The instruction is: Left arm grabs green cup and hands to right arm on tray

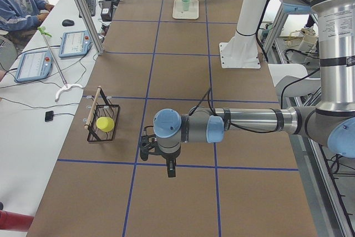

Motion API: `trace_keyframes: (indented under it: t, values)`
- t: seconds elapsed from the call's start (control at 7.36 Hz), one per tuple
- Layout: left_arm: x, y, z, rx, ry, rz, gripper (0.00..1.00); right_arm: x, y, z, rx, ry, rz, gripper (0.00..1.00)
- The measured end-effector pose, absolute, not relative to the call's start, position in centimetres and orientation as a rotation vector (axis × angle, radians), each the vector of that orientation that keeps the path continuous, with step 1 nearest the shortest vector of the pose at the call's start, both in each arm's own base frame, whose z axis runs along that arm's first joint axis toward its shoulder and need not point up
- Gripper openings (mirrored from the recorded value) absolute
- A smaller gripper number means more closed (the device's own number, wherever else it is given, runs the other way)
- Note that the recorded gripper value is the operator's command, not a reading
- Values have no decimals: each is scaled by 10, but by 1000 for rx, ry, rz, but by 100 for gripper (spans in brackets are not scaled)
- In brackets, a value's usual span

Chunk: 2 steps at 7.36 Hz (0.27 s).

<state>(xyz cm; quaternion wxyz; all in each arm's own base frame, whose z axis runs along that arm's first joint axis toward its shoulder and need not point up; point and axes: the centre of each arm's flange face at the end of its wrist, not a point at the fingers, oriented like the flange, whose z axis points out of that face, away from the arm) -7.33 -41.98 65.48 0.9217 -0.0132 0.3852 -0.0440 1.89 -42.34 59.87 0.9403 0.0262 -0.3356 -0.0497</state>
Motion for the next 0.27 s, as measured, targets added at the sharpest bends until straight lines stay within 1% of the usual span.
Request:
trace_keyframes:
  t: [0.27]
  values:
    - [-73, -425, 646, -11, 795, -84, 100, 19, -424, 598, 56, -684, -102, 100]
